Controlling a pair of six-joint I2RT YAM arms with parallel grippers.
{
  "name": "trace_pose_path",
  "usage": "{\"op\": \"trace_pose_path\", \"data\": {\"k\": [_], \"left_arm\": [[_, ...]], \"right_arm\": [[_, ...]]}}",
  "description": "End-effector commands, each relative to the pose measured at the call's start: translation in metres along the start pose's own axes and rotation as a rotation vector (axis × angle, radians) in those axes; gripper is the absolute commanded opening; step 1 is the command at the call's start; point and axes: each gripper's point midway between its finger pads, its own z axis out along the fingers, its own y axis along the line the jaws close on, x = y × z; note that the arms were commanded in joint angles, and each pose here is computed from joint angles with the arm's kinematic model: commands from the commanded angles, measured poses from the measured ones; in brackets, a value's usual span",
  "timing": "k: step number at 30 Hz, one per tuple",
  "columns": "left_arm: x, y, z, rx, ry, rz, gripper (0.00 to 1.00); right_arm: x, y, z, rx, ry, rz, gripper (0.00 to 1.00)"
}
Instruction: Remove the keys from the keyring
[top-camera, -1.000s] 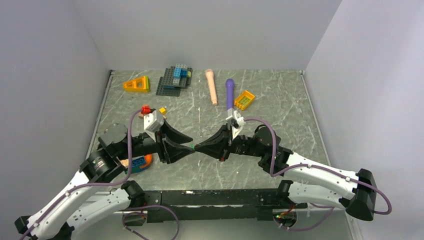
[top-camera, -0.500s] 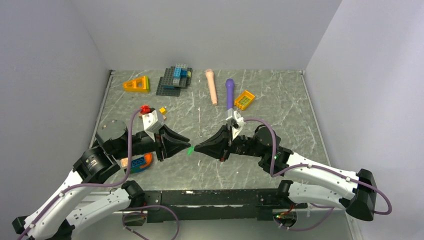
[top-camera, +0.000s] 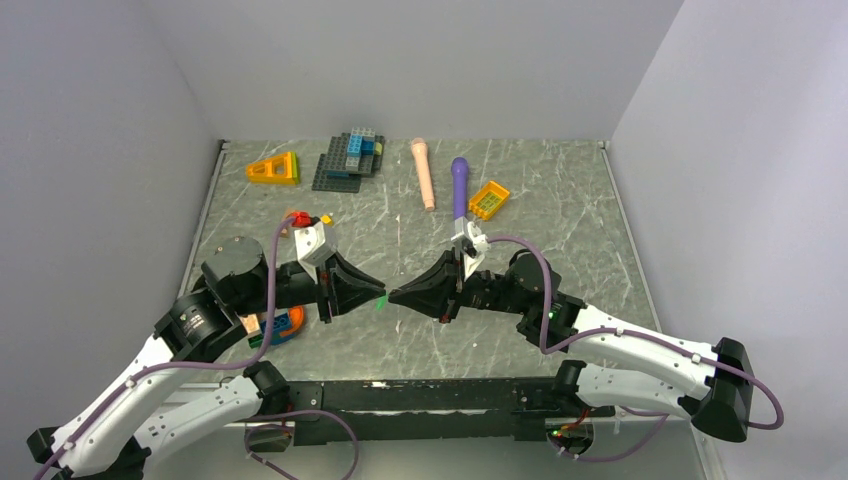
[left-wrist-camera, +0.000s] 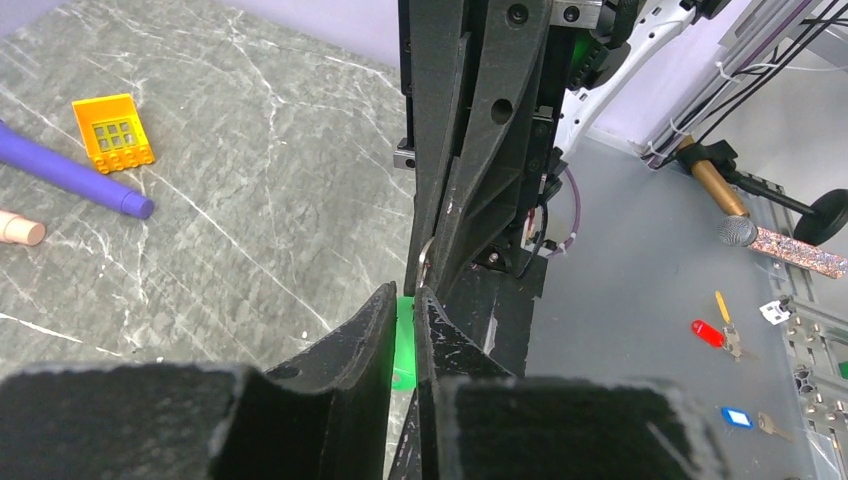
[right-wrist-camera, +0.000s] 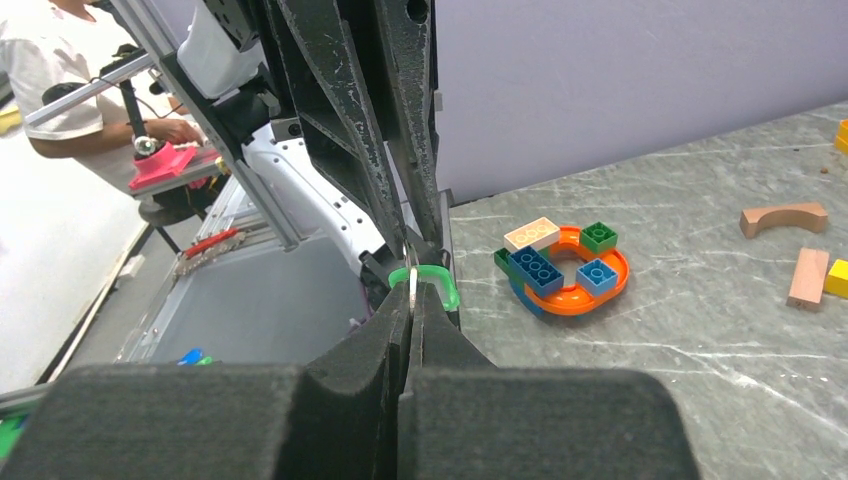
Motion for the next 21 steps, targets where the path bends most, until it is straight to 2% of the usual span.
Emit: {"op": "trace_pose_path", "data": {"k": [1,15,21], "left_arm": [[-0.004,-0.005,0.002,0.034,-0.015,0.019,0.16],[-0.004,-0.017,0.004,0.114,-0.016,0.022,0.00],[-0.004,-0.019,0.006,0.131,-0.016,0.019,0.00]], "right_arm": [[-0.017,0.012,0.000,-0.048,-0.048,-0.040,0.00],[-0.018,0.013,0.003,-0.054,-0.045,-0.040,0.00],[-0.020,0.013,0.002,-0.053,-0.047,-0.041,0.00]]}}
